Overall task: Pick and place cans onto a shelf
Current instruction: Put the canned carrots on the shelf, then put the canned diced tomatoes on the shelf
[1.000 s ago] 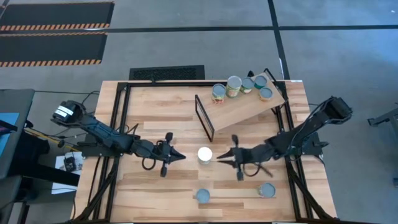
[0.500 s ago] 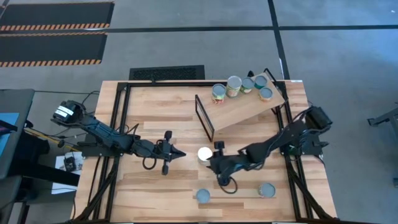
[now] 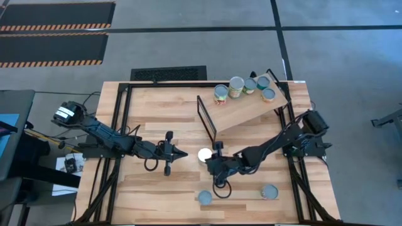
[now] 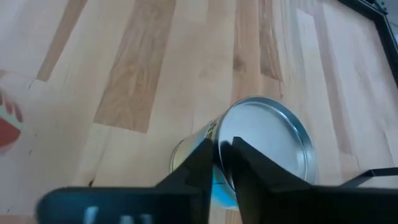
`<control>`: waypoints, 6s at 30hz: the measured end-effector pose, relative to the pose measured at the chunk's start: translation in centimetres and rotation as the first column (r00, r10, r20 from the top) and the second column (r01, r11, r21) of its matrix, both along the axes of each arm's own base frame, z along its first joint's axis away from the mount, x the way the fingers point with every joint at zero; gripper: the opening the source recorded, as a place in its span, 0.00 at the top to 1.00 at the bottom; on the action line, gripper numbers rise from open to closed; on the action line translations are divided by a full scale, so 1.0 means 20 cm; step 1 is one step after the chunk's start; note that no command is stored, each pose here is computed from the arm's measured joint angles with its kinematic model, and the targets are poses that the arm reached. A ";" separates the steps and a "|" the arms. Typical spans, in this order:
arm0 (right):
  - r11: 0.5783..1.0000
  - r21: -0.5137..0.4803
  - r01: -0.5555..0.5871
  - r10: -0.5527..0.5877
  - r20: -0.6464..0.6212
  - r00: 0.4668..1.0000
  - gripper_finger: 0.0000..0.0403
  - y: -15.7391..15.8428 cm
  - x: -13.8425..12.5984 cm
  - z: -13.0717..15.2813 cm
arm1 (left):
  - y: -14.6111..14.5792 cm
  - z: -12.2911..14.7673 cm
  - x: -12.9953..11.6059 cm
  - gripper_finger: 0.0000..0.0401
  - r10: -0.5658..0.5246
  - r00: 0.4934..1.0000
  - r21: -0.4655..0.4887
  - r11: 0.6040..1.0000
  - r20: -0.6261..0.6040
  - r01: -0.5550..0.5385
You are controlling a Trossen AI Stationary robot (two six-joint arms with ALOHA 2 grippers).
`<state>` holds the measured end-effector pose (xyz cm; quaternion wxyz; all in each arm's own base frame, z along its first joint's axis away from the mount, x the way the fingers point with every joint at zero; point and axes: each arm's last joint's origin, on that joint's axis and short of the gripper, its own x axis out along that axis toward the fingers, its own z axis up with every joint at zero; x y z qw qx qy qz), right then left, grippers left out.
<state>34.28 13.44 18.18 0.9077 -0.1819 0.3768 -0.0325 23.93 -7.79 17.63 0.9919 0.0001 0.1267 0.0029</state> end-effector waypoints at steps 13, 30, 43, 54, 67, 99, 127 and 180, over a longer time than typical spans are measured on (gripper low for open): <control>0.994 0.097 -0.048 0.048 0.005 0.999 0.98 0.02 -0.13 0.19 | 0.00 0.00 0.00 1.00 0.000 1.000 0.000 1.000 0.000 0.000; 0.976 0.171 0.134 -0.161 0.154 0.975 0.98 -0.16 -0.63 0.70 | 0.00 0.00 0.00 1.00 -0.002 1.000 0.003 1.000 0.000 0.002; 0.911 -0.006 0.411 -0.408 0.114 0.906 0.97 -0.60 -0.66 0.76 | 0.00 0.00 0.00 1.00 -0.002 1.000 0.003 1.000 0.000 0.002; 0.886 -0.006 0.464 -0.463 0.053 0.885 0.97 -0.79 -0.65 0.75 | 0.00 0.00 0.00 1.00 -0.002 1.000 0.003 1.000 0.000 0.002; 0.877 0.021 0.480 -0.481 0.037 0.876 0.89 -0.85 -0.65 0.74 | 0.00 0.00 0.00 1.00 -0.002 1.000 0.002 1.000 0.001 0.002; 0.969 0.208 0.134 -0.197 0.322 0.926 0.96 -0.41 -0.73 0.51 | -0.01 0.00 0.00 1.00 -0.023 1.000 -0.029 0.999 -0.003 0.023; 0.925 0.379 -0.039 -0.074 0.280 0.957 0.99 0.37 -0.60 0.00 | -0.29 0.13 0.03 1.00 -0.363 0.928 0.012 0.931 -0.080 0.366; 0.936 0.350 -0.024 -0.086 0.294 0.952 0.97 0.35 -0.51 -0.09 | -0.62 -0.07 0.52 0.99 -0.331 0.812 0.336 0.785 -0.481 0.520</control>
